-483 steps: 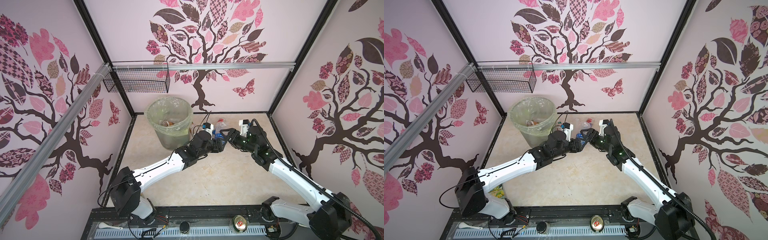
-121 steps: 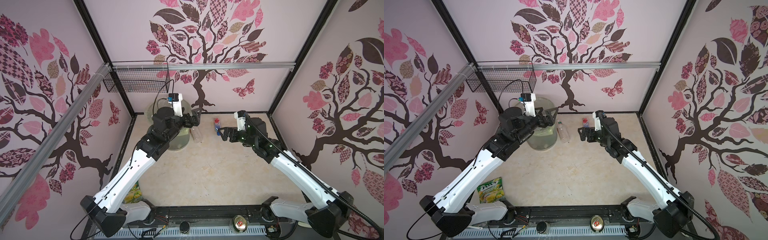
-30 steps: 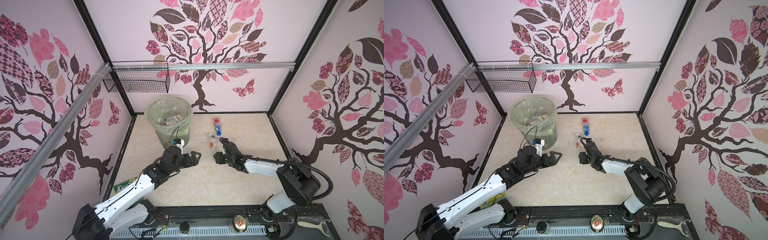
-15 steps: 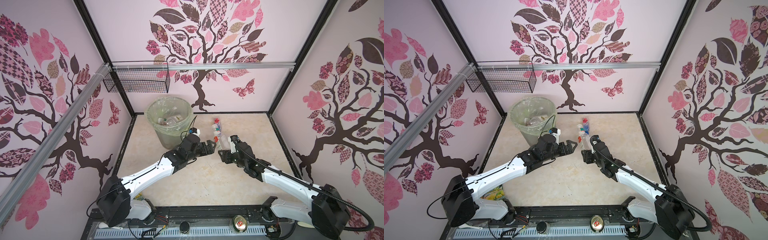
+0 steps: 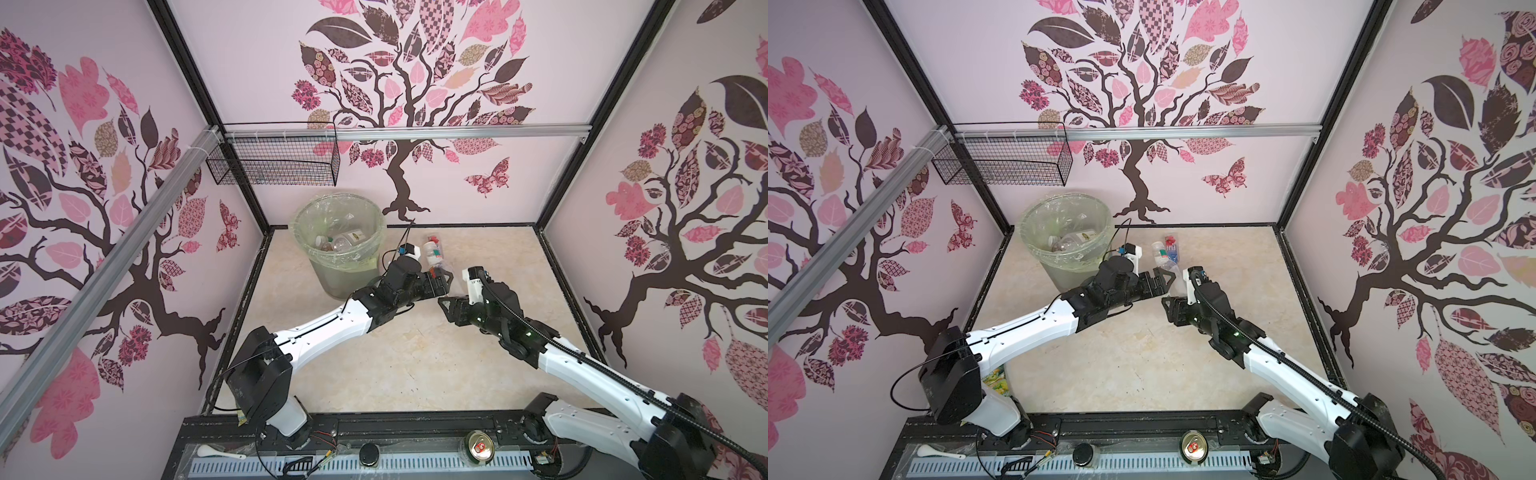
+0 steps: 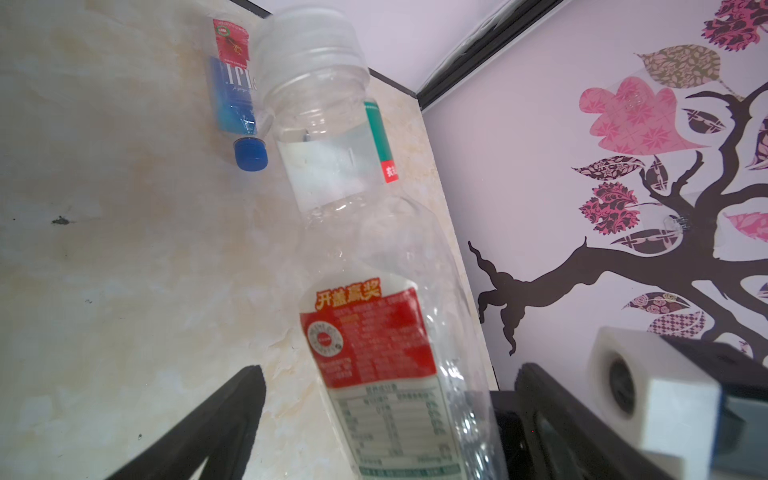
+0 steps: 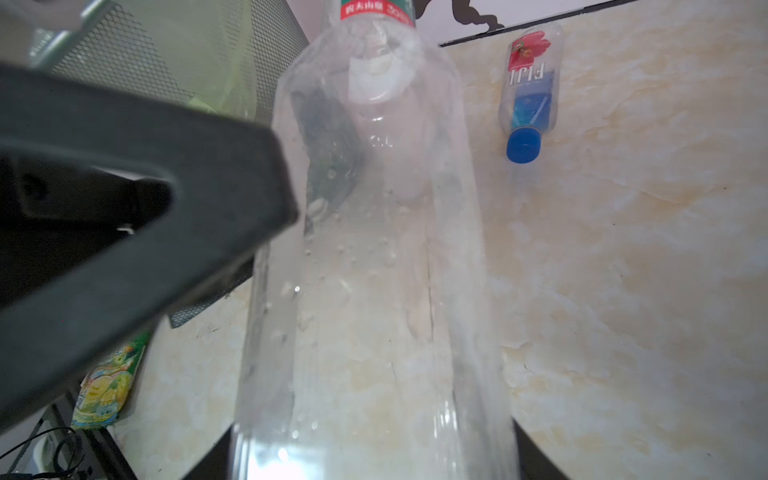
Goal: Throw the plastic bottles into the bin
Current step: 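Bring the green-cap bottle up to the left gripper while left gripper approaches, then close left gripper on the bottle's cap end while right gripper releases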
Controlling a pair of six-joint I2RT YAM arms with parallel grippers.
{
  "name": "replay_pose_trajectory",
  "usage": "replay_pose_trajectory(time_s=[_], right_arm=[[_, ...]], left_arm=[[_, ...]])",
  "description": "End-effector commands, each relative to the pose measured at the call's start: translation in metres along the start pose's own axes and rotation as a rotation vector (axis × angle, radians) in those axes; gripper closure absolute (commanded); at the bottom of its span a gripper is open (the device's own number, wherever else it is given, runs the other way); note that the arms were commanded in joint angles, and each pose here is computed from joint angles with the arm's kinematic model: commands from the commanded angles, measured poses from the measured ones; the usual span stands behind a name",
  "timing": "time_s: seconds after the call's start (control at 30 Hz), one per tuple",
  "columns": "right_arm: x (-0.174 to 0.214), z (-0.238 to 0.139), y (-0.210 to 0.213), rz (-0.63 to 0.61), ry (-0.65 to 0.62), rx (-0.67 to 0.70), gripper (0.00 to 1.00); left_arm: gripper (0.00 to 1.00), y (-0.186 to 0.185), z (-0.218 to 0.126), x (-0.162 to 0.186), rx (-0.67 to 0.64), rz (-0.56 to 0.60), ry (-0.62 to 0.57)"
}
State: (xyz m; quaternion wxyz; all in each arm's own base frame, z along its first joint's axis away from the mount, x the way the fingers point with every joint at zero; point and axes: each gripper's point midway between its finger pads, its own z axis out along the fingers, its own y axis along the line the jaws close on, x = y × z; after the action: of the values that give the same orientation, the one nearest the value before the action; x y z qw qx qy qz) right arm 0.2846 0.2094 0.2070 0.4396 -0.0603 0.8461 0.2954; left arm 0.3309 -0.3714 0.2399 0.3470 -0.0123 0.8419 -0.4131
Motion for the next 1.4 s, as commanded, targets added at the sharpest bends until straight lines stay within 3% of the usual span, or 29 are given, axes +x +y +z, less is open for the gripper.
replay_pose_trajectory(time_s=[0.0,0.57,0.8,0.9,1.07,1.37], right_arm=[[-0.022,-0.015,0.019,0.011,-0.052,-0.062,0.4],[-0.015,-0.033,0.028,0.006,-0.059,-0.139,0.4],[-0.008,-0.032,0.026,0.01,-0.055,-0.146,0.4],[-0.007,-0.032,0.027,0.012,-0.051,-0.152,0.37],[-0.008,-0.033,0.029,0.018,-0.049,-0.161,0.29],[-0.031,-0.05,0.031,-0.049,-0.109,-0.122,0.14]], left_arm=[[0.03,-0.017,-0.001,-0.019,0.034,-0.007,-0.054],[0.19,-0.013,0.003,-0.028,0.014,-0.011,-0.112],[0.36,-0.016,0.007,-0.026,0.026,0.0,-0.095],[0.43,-0.014,0.006,-0.025,0.023,0.001,-0.093],[0.44,-0.012,-0.002,-0.031,-0.008,0.034,-0.118],[0.44,-0.02,-0.026,-0.063,-0.135,0.227,-0.146]])
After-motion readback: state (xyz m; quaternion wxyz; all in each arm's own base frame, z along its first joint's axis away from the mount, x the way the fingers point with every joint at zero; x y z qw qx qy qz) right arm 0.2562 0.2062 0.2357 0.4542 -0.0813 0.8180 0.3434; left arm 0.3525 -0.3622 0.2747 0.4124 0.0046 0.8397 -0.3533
